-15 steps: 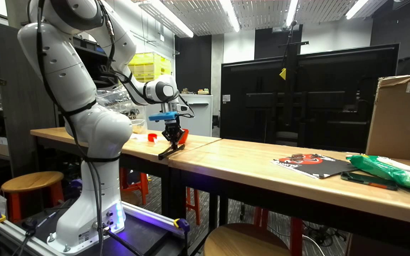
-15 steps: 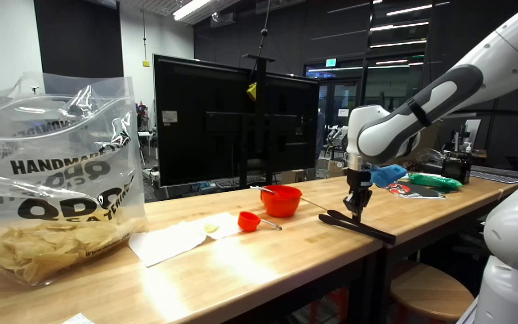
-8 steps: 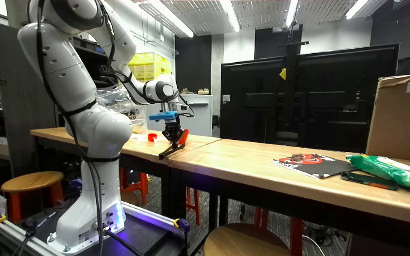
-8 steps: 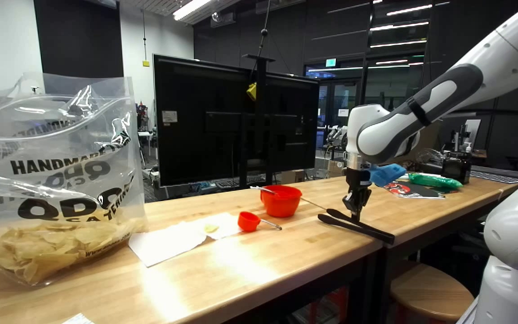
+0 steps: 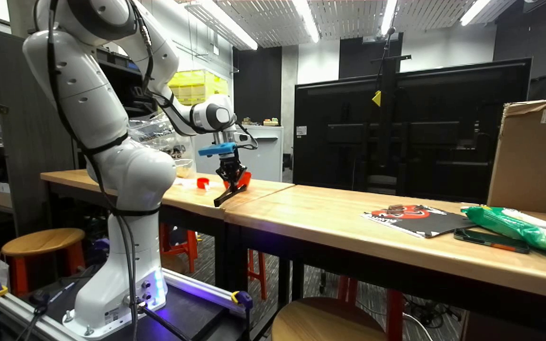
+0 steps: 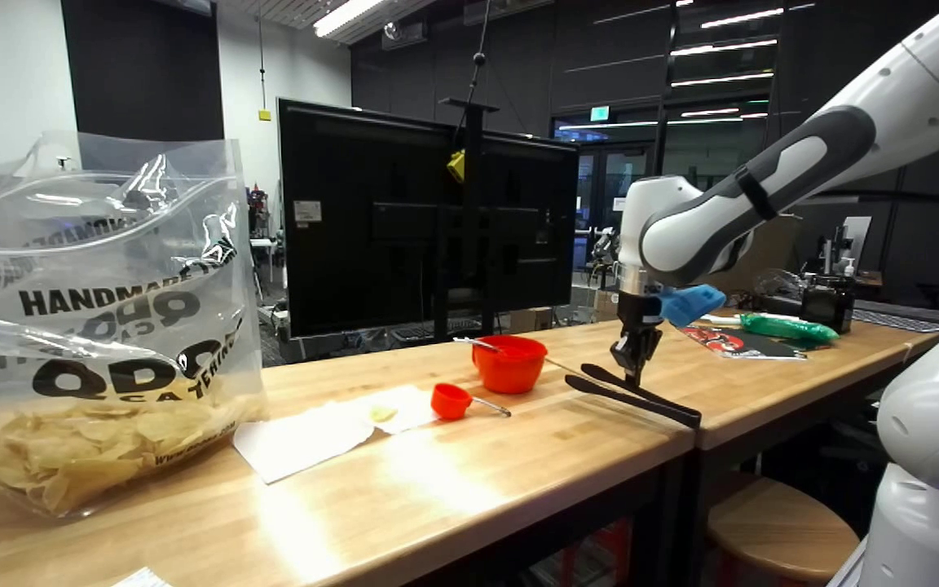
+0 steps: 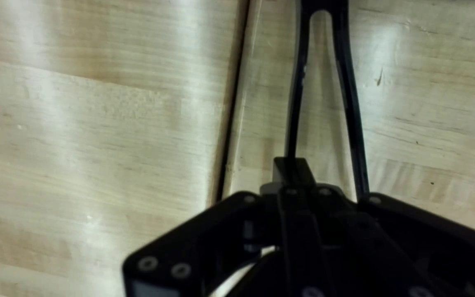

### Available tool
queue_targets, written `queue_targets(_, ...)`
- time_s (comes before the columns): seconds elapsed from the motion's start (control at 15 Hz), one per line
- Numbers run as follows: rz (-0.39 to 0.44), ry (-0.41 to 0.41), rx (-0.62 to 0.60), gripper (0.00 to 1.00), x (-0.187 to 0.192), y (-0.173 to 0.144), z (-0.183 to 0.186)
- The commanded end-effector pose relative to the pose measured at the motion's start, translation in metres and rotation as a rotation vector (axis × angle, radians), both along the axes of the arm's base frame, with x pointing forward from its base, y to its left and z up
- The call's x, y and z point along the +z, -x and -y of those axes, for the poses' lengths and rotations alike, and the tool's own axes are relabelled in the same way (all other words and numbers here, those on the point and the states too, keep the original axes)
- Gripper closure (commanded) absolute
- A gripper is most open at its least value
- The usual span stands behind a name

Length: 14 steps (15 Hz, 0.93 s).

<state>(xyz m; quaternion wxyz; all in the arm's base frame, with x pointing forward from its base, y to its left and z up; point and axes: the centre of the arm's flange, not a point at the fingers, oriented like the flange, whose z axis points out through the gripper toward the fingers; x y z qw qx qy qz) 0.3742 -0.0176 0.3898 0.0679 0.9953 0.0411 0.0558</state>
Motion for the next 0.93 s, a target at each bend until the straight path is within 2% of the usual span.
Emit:
queue_targets(0.0, 0.051, 0.017, 0.000, 1.00, 0.020, -0.004, -0.011)
queue_targets(0.53, 0.189, 0.032, -0.009, 1.00, 0.053, 0.005, -0.028)
queue_targets(0.87, 0.270, -0.003, 0.016, 1.00, 0.063, 0.002, -0.041)
